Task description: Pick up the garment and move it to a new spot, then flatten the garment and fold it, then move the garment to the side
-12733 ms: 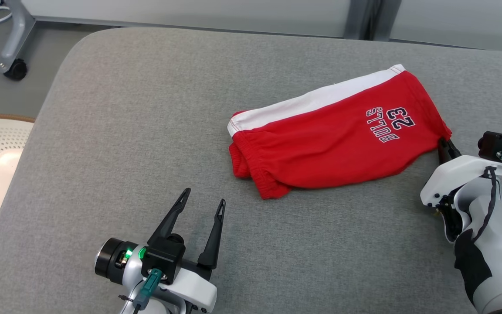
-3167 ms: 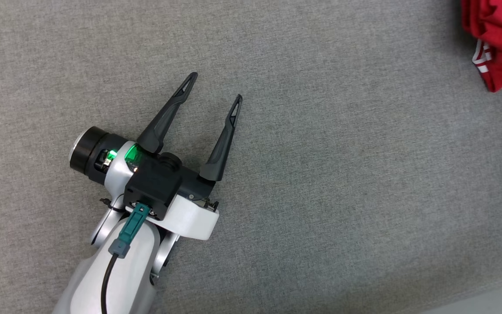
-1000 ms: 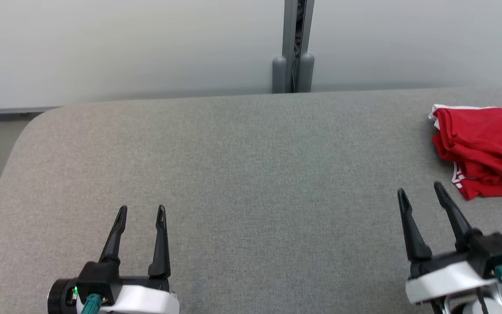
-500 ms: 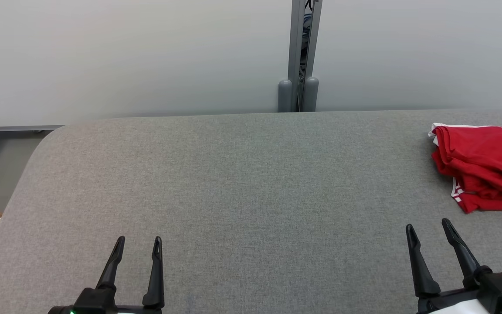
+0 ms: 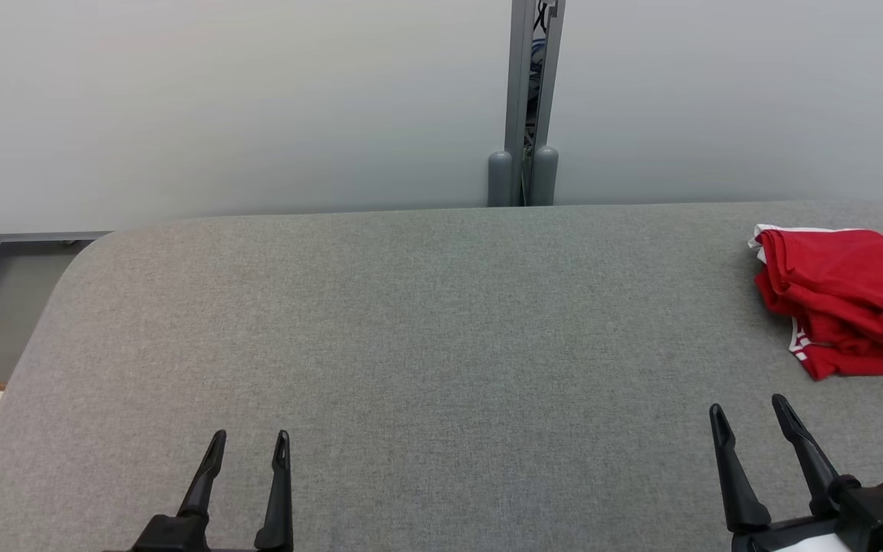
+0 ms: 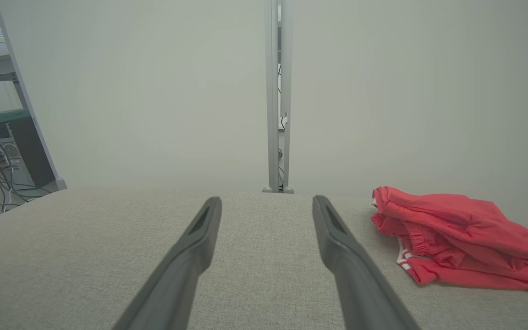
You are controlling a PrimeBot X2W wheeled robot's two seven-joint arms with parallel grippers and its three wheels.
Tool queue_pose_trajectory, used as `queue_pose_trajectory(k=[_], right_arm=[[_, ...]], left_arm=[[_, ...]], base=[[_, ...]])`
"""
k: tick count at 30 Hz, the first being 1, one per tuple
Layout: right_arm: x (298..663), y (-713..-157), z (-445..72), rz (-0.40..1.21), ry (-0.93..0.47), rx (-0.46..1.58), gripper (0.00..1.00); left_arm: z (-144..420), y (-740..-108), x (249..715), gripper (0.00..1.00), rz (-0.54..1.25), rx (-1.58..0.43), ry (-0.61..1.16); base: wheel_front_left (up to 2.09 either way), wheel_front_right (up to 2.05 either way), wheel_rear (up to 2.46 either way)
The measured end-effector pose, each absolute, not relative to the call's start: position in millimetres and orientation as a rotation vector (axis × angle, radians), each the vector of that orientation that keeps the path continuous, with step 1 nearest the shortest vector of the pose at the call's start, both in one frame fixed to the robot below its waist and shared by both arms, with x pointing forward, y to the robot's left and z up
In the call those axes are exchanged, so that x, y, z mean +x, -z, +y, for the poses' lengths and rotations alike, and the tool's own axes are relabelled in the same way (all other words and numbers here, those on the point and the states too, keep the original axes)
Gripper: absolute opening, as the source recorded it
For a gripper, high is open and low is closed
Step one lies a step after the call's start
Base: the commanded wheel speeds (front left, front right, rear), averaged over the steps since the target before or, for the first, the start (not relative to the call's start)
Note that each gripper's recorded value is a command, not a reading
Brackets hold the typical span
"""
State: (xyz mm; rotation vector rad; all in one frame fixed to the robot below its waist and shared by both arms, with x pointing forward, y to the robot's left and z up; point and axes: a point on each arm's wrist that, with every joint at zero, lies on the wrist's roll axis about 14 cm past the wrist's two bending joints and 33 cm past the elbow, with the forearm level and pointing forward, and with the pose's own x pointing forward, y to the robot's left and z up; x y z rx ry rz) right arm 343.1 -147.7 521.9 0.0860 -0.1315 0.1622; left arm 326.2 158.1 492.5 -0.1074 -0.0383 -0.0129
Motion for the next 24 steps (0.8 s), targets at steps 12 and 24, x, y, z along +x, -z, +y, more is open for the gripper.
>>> queue_pose_trajectory(k=[12,24], right_arm=[[336,-501,-144,-0.064,-0.162,0.099,0.00],[345,-489,-162,0.005,-0.082,0.295,0.00]], left_arm=[[154,-467,315,0.00,0.048,-0.140,0.019],[159,-455,326,0.00,0.114,-0.334,-0.018]], base=[[0.00,0.00,0.00],[0.00,0.00,0.00]])
